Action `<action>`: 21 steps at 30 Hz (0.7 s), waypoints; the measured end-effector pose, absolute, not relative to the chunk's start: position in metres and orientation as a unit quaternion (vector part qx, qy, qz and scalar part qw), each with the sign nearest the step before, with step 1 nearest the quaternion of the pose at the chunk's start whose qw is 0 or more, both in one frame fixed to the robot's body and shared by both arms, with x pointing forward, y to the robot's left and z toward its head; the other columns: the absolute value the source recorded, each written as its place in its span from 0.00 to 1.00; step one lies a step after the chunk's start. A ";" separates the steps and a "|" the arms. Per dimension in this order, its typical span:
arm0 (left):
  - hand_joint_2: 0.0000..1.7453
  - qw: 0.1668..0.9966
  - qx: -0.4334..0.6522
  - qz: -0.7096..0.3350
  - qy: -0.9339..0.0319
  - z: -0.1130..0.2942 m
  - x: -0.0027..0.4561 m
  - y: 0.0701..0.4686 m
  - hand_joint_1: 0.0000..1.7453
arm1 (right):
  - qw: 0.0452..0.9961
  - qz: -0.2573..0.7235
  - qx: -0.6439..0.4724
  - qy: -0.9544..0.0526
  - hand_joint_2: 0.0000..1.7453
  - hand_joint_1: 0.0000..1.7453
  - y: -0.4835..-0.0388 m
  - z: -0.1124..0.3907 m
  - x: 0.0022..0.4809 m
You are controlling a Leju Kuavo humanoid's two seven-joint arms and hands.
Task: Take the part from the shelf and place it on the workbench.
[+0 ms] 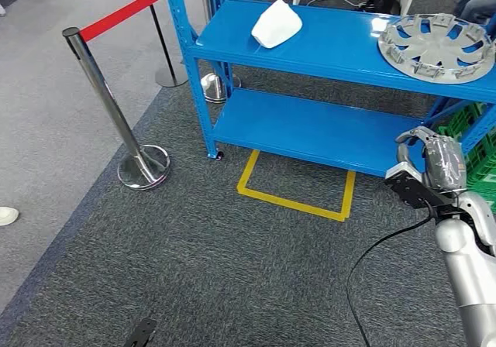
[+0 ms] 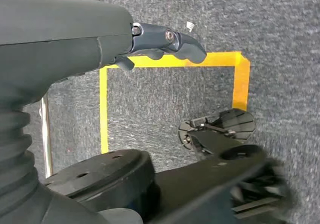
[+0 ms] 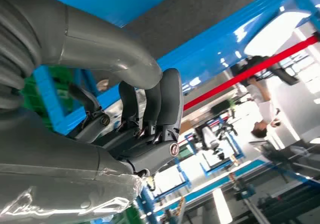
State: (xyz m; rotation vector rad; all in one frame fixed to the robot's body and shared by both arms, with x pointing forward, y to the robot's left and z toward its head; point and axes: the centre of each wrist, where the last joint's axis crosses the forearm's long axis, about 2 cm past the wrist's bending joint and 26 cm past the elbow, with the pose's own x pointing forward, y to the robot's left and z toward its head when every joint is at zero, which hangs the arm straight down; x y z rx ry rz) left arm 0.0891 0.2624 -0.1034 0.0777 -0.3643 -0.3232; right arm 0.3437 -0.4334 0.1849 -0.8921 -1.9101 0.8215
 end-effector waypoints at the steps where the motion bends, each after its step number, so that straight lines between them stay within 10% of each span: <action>1: 1.00 0.970 0.038 -0.160 -0.180 -0.103 0.089 0.262 0.00 | 0.426 0.328 -0.357 -0.764 1.00 1.00 -0.433 0.185 0.344; 21: 1.00 0.970 0.038 -0.160 -0.180 -0.103 0.090 0.261 0.00 | 0.417 0.330 -0.378 -0.758 1.00 1.00 -0.432 0.184 0.343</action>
